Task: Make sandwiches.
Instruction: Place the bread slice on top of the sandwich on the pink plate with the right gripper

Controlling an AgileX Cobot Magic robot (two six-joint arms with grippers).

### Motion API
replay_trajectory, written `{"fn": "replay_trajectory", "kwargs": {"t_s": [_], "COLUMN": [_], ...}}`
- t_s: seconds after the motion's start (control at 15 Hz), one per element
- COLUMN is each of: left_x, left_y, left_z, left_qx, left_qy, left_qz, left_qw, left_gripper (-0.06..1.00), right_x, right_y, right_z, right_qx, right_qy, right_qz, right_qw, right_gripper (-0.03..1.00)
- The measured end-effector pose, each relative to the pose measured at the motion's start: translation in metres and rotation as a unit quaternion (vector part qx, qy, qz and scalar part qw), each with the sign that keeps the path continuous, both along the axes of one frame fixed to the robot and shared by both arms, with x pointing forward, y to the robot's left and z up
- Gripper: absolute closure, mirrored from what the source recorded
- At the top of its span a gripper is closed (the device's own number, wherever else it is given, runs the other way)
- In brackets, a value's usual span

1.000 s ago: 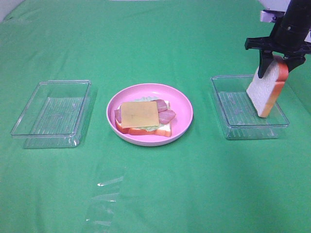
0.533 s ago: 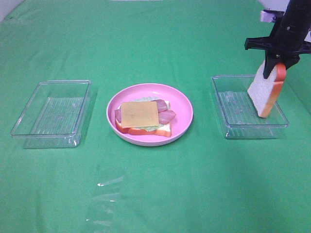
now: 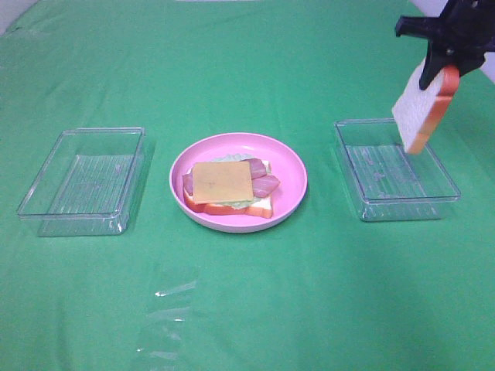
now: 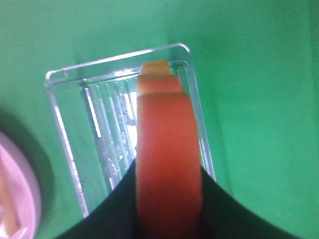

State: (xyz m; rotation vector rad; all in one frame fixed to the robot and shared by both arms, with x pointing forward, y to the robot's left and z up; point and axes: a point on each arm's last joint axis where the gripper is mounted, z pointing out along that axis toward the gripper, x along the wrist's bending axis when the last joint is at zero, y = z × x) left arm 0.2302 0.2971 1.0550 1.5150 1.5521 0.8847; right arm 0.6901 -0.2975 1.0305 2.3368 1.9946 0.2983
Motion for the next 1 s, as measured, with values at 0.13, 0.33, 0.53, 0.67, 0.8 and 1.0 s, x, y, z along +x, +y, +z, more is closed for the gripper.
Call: {"fn": "replay_trajectory", "kwargs": {"t_s": [0.13, 0.33, 0.53, 0.67, 0.8, 1.0], "left_x": [0.000, 0.000, 0.000, 0.000, 0.000, 0.000], "left_y": [0.000, 0.000, 0.000, 0.000, 0.000, 0.000], "left_z": [0.000, 0.000, 0.000, 0.000, 0.000, 0.000], "left_qx": [0.000, 0.000, 0.000, 0.000, 0.000, 0.000], "left_qy": [0.000, 0.000, 0.000, 0.000, 0.000, 0.000], "left_qz": [0.000, 0.000, 0.000, 0.000, 0.000, 0.000], "left_qw": [1.000, 1.000, 1.000, 1.000, 1.000, 1.000], "left_gripper": [-0.04, -0.04, -0.04, -0.04, -0.04, -0.04], "right_x": [-0.017, -0.030, -0.041, -0.054, -0.063, -0.071], "right_y": [0.008, 0.019, 0.034, 0.048, 0.059, 0.065], "right_z": [0.049, 0.080, 0.083, 0.061, 0.033, 0.003], "right_qx": [0.043, 0.102, 0.185, 0.269, 0.352, 0.408], "right_qy": [-0.054, -0.089, -0.089, -0.078, -0.083, -0.085], "right_qz": [0.000, 0.014, 0.051, 0.068, 0.059, 0.047], "right_qw": [0.998, 0.991, 0.977, 0.957, 0.930, 0.908], "right_gripper": [0.74, 0.74, 0.74, 0.74, 0.74, 0.74]}}
